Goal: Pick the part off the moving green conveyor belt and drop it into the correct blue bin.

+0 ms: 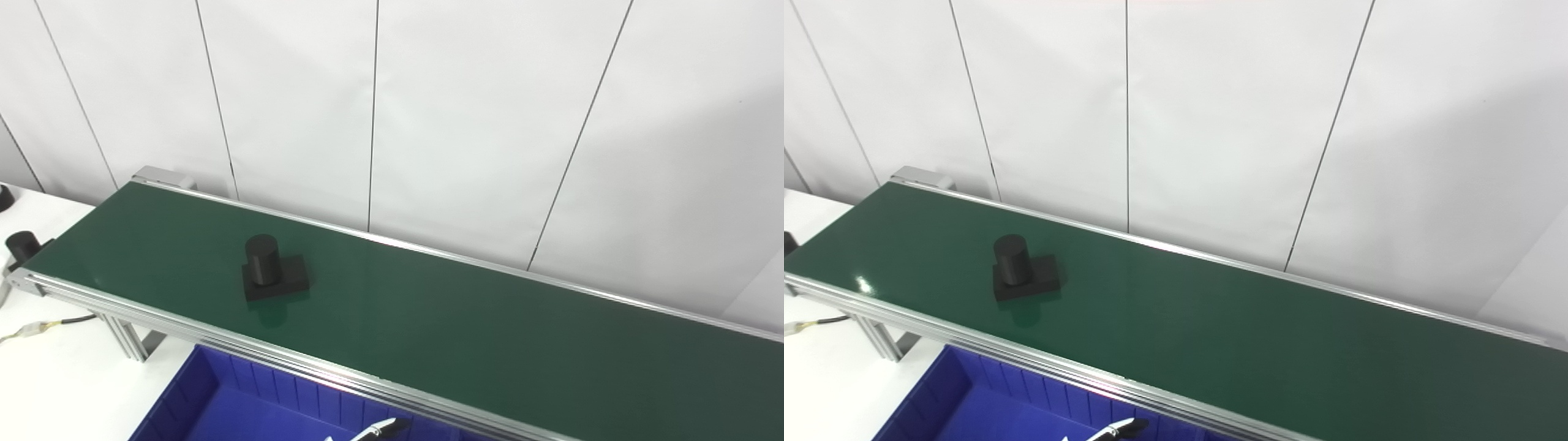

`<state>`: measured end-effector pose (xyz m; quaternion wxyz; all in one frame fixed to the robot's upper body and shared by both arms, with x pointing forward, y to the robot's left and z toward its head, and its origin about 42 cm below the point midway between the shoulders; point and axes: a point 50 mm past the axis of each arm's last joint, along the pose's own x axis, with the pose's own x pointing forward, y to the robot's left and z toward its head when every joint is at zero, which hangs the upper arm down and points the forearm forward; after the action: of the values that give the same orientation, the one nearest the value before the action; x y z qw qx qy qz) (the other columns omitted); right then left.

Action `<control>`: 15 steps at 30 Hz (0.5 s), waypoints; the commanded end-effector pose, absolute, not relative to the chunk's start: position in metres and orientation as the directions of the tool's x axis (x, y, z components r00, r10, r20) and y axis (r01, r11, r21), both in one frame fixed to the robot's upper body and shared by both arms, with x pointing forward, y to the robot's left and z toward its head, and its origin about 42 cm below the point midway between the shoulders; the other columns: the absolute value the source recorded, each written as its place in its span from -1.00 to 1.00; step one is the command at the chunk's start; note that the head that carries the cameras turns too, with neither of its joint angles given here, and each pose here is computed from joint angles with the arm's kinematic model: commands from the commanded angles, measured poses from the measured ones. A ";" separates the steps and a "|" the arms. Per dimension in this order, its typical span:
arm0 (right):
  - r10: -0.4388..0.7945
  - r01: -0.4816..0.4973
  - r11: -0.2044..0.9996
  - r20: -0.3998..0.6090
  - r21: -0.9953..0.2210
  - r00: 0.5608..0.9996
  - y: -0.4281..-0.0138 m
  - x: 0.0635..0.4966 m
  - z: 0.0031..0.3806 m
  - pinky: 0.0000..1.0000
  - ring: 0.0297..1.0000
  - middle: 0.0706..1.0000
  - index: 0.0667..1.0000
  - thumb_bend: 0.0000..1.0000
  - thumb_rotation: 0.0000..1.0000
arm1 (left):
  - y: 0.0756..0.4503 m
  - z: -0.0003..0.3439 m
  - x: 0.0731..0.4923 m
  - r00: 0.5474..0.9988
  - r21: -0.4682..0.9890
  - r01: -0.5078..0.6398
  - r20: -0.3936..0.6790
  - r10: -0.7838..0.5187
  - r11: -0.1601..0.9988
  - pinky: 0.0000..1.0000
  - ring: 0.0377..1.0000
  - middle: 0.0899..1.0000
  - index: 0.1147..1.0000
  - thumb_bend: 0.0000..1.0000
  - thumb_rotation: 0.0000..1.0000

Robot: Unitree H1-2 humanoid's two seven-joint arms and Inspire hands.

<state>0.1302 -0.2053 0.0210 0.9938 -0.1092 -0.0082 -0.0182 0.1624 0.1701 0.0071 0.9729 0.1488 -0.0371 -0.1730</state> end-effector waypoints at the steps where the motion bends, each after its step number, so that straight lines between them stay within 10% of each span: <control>1: -0.042 0.067 0.978 0.128 -0.197 0.991 -0.208 0.139 0.037 0.89 0.80 0.74 0.82 0.45 0.66 | 0.170 0.015 0.172 0.934 0.293 0.313 0.075 -0.348 0.903 0.59 0.72 0.75 0.68 0.53 0.52; 15: -0.036 0.110 0.972 0.334 -0.207 0.942 -0.218 0.176 0.084 0.68 0.68 0.67 0.74 0.74 0.67 | 0.168 0.015 0.173 0.933 0.304 0.311 0.084 -0.350 0.901 0.59 0.71 0.75 0.67 0.51 0.53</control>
<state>0.1693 -0.2207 0.0692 0.9844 -0.1218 -0.1180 -0.0461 0.1649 0.1687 0.0045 0.9722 0.1529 -0.0362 -0.1733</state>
